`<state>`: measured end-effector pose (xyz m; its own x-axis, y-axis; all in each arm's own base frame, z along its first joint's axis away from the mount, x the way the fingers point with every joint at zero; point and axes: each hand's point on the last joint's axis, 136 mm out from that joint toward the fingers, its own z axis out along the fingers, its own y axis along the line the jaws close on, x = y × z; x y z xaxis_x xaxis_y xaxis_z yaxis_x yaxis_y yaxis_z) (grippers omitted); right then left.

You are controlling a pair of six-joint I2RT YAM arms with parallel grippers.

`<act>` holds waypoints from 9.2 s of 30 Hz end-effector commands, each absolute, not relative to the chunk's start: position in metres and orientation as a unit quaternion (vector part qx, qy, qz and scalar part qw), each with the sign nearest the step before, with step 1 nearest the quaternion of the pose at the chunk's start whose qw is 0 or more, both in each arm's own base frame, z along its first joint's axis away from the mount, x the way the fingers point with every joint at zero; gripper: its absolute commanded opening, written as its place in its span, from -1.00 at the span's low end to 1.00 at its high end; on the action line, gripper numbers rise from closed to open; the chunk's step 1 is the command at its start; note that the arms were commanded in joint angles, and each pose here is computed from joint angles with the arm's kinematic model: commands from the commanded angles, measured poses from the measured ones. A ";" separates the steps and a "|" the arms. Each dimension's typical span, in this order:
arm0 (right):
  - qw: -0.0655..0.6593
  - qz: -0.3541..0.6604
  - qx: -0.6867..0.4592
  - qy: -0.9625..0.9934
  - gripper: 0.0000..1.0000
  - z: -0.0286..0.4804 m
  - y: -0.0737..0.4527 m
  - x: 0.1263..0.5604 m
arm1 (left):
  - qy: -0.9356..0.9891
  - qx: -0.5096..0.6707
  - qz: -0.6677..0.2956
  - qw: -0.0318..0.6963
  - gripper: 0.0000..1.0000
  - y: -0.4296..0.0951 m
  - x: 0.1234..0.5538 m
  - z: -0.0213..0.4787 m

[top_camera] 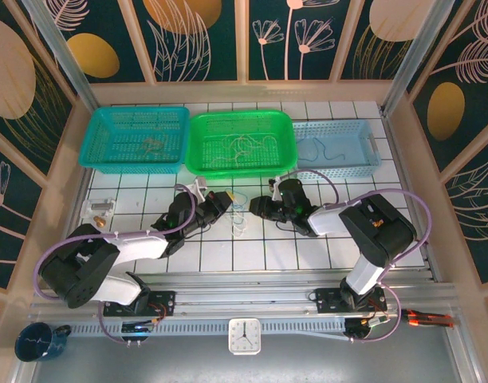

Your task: Untangle the cables

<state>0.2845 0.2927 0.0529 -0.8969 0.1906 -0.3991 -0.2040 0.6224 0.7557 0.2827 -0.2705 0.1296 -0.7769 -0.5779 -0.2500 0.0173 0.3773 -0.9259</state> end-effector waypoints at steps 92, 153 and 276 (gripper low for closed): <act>0.352 0.390 -0.038 0.850 0.16 0.171 0.266 0.308 | 0.619 -0.003 -0.614 0.490 -1.00 -0.206 0.320 0.387; 0.312 0.626 -0.052 0.712 0.05 0.294 0.324 0.302 | 0.633 0.043 -0.605 0.481 -1.00 -0.263 0.309 0.338; 0.378 0.377 -0.041 0.845 -1.00 0.205 0.288 0.309 | 0.811 -0.003 -0.421 0.406 0.89 -0.239 0.289 0.152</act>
<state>0.3083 0.2889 0.1920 -0.7190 0.2186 -0.6598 -0.3410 0.7162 0.6089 0.2891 -0.2327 0.1410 -0.6850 -0.3384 -0.6452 0.2938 0.6820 -0.6697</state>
